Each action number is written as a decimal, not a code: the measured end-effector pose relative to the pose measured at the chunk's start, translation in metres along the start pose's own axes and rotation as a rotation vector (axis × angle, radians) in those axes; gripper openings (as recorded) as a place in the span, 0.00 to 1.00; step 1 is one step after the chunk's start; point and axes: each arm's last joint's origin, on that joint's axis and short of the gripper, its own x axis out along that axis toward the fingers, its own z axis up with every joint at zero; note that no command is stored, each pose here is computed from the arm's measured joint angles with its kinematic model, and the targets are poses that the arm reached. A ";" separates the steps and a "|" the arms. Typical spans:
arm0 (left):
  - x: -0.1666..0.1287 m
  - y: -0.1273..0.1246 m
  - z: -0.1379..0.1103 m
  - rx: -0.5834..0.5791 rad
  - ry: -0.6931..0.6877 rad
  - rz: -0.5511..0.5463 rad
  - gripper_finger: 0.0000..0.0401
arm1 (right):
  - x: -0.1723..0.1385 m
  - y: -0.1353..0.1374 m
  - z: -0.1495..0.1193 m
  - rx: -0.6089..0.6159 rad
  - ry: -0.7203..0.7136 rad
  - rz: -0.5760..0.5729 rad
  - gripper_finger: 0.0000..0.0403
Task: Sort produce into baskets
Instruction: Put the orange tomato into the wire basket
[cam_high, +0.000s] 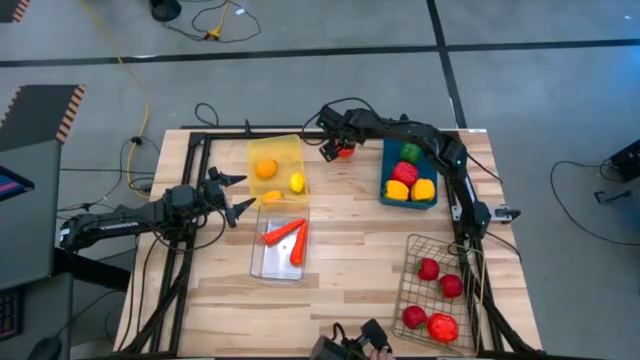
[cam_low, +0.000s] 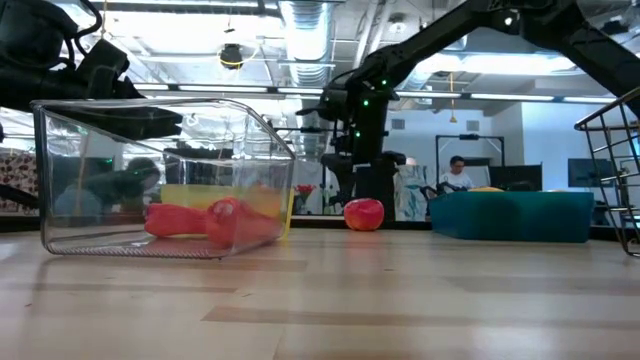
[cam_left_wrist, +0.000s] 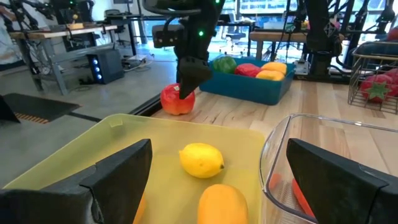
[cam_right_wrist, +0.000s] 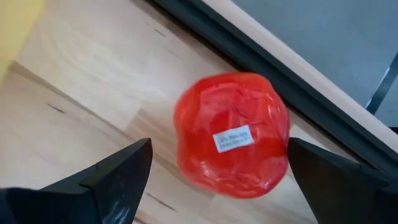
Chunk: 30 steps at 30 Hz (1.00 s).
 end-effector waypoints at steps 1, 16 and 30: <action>0.000 0.000 0.000 0.000 0.000 0.000 0.90 | 0.003 0.000 0.000 0.000 0.004 -0.003 0.99; 0.000 0.000 0.000 0.000 0.000 0.000 0.90 | 0.018 0.002 0.005 0.007 0.040 0.027 0.99; 0.000 0.000 0.000 0.000 0.000 0.000 0.90 | 0.018 0.001 0.002 0.023 0.071 0.016 0.93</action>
